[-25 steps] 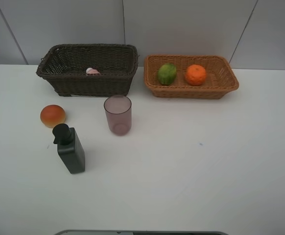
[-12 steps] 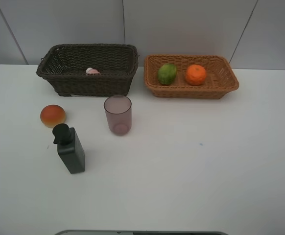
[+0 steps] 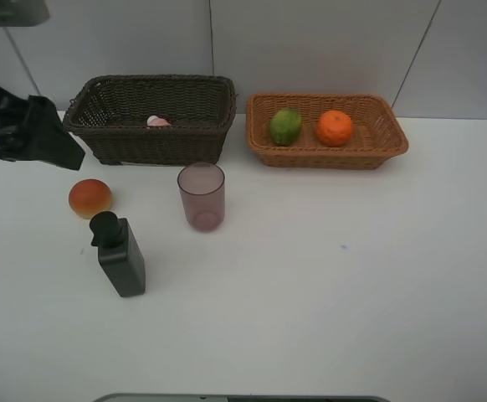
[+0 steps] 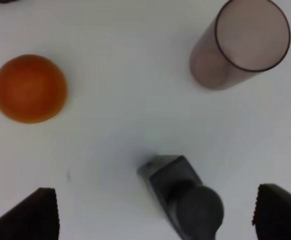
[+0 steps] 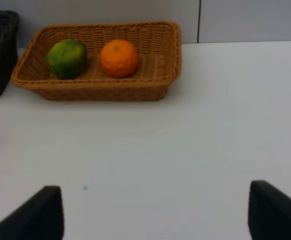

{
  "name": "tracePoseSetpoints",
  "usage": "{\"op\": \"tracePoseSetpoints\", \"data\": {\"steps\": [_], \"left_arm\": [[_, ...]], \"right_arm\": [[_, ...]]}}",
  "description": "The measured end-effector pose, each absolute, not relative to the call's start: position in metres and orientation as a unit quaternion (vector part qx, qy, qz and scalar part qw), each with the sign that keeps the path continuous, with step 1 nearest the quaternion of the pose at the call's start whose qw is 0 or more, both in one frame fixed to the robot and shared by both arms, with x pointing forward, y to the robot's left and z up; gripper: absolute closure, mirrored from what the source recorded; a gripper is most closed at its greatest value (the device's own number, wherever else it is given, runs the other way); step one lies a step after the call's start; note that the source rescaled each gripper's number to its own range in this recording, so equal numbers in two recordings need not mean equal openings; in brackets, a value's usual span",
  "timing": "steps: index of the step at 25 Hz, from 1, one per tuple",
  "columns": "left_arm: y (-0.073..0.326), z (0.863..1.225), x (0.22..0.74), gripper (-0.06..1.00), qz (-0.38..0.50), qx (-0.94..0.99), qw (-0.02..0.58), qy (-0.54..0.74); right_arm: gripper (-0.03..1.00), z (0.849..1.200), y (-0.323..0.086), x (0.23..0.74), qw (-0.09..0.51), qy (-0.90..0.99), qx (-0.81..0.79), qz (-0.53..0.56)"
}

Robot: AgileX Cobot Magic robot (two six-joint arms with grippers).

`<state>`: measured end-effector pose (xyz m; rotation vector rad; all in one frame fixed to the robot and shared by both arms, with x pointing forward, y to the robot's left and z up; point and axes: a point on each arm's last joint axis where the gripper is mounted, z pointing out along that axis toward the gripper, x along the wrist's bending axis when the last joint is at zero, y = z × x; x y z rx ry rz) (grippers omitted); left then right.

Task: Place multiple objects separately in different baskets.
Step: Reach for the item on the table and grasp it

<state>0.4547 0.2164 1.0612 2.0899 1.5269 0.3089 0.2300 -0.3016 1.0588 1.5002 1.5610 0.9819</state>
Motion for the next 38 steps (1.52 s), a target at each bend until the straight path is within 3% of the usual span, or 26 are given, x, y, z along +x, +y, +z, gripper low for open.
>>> {"op": "tracePoseSetpoints", "data": {"steps": [12, 19, 29, 38], "left_arm": [[0.122, 1.029, 0.534, -0.06, 0.049, 0.797, 0.208, 0.564], [0.114, 0.991, 0.553, -0.06, 0.054, 0.787, 0.157, 0.594], [0.105, 0.969, 0.569, -0.06, 0.071, 0.774, 0.19, 0.599], [0.103, 0.938, 0.574, -0.06, 0.062, 0.782, 0.155, 0.601]], "right_arm": [[0.42, 1.059, -0.302, 0.23, 0.373, 0.609, 0.586, 0.383], [0.42, 1.059, -0.302, 0.23, 0.373, 0.609, 0.586, 0.383], [0.42, 1.059, -0.302, 0.23, 0.373, 0.609, 0.586, 0.383], [0.42, 1.059, -0.302, 0.23, 0.373, 0.609, 0.586, 0.383]]}}
